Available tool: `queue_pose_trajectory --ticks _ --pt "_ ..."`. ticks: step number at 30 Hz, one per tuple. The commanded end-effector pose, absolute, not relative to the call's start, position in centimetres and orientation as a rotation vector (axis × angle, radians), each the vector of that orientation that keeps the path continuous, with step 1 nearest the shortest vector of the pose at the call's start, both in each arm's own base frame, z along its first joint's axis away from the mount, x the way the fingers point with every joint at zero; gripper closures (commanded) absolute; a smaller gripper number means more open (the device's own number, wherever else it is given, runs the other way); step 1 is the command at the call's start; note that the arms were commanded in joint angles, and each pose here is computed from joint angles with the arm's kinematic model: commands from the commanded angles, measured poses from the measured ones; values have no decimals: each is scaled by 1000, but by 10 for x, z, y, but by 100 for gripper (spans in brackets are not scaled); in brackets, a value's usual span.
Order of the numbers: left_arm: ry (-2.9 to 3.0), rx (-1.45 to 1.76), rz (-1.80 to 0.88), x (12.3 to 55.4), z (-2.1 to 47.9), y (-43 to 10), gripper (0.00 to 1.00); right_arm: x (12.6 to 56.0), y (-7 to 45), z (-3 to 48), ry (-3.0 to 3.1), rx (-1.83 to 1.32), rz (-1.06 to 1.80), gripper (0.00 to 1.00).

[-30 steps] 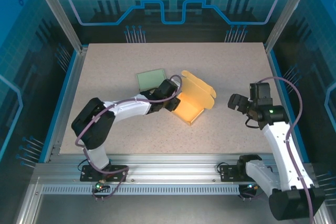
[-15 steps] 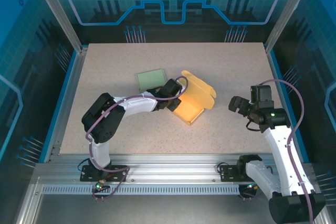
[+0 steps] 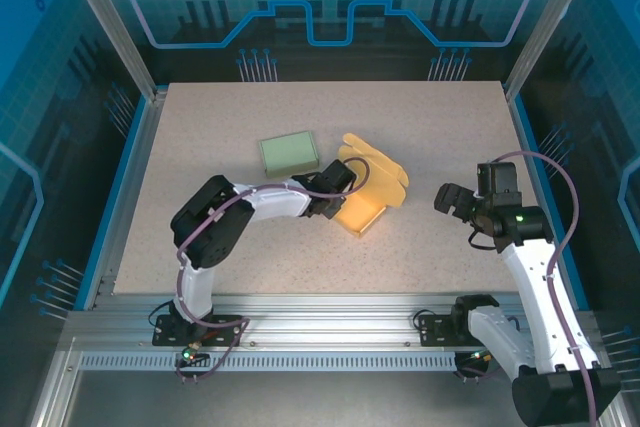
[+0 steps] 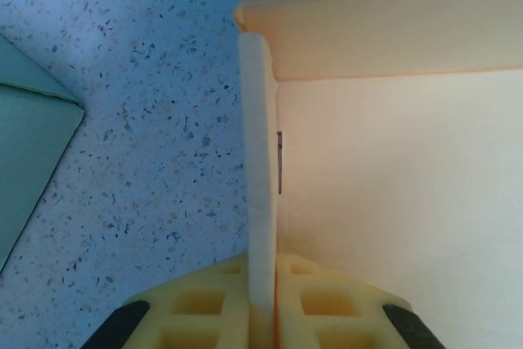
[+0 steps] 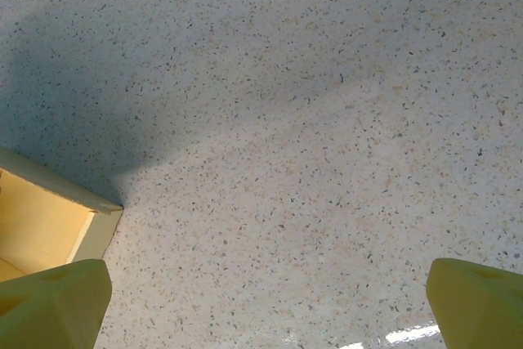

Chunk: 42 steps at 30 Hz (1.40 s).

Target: Fold the paper box

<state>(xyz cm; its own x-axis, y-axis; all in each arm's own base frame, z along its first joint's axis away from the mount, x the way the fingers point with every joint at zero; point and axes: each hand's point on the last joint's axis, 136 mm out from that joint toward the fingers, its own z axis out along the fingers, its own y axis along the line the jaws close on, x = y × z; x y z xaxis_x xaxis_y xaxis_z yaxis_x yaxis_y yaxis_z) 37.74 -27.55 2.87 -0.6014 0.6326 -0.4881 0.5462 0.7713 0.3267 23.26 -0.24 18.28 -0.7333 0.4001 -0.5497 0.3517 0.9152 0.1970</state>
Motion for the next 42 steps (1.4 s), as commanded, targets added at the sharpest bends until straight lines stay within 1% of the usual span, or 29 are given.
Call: queue_pose_trajectory --ticks 1,3,8,11,17,20,23,27,28,31,34,37,42 --pt "2364 870 342 381 23 -264 90 230 -1 178 2481 541 117 0" --pt "2362 857 420 383 20 -258 92 230 -2 178 2481 538 114 0" --pt "2389 888 623 386 1 -242 92 232 -2 179 2475 535 114 0" --pt "2413 918 699 384 -10 -237 92 233 -2 179 2473 529 112 0" --pt "2494 890 750 377 -14 -230 91 234 -2 178 2478 523 109 0" --pt "2550 854 739 369 -10 -229 86 235 0 179 2473 511 124 0" --pt "2607 778 677 357 3 -233 82 235 3 179 2479 489 137 0" --pt "2688 648 621 338 27 -235 80 237 9 181 2488 449 173 0" --pt "2714 609 596 333 32 -237 78 238 12 182 2490 435 190 0" --pt "2779 515 493 320 43 -243 65 242 20 183 2501 392 236 0" --pt "2783 484 435 317 57 -247 56 246 25 180 2521 356 265 0" --pt "2740 475 436 322 79 -248 51 248 29 175 2552 333 281 0" --pt "2661 478 370 328 116 -259 40 250 39 173 2555 286 350 0"
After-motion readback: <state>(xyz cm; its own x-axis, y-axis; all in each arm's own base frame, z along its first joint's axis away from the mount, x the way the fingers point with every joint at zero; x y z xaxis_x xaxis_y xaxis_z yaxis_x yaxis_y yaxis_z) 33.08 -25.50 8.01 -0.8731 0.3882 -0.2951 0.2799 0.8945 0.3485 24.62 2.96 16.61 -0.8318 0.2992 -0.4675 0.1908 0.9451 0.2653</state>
